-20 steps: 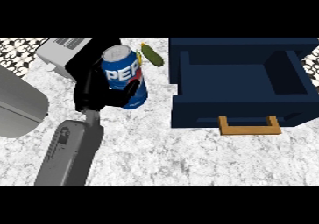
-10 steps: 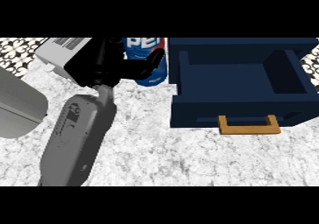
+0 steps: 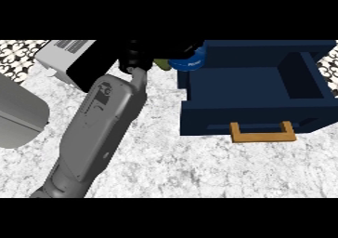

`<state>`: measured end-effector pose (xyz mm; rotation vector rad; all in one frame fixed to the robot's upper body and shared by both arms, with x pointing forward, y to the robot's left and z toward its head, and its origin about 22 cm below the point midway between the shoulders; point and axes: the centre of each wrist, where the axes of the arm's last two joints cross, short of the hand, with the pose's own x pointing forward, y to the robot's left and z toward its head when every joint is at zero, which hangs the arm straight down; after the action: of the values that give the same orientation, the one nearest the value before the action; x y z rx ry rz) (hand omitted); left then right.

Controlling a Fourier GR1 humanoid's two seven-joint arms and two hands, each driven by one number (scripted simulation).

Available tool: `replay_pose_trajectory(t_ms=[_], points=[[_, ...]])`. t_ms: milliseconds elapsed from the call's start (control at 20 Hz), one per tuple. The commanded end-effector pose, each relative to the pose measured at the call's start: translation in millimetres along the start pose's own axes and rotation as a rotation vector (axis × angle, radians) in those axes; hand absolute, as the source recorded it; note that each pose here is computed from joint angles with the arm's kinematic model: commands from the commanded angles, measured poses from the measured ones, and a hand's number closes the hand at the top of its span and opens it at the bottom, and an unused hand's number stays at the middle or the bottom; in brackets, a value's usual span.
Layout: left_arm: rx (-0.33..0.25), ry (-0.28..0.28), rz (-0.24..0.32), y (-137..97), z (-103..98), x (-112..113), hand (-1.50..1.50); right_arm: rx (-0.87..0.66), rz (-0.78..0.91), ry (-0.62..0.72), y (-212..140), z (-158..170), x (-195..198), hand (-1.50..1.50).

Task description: Pick up the can, place it into the drawer and close the drawer

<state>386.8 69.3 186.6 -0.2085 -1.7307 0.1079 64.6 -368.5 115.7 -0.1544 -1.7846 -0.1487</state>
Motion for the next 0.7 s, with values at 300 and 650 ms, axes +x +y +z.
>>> replay_pose_trajectory(t_ms=[300, 650], points=[[0.003, 0.003, -0.037, -53, -22, 14, 1.5, 0.032, 0.007, -0.009, 3, 2, 1, -1.5], [-0.012, 0.014, -0.047, -80, -25, 17, 1.5, 0.032, 0.005, 0.015, 4, -10, -1, -1.5]])
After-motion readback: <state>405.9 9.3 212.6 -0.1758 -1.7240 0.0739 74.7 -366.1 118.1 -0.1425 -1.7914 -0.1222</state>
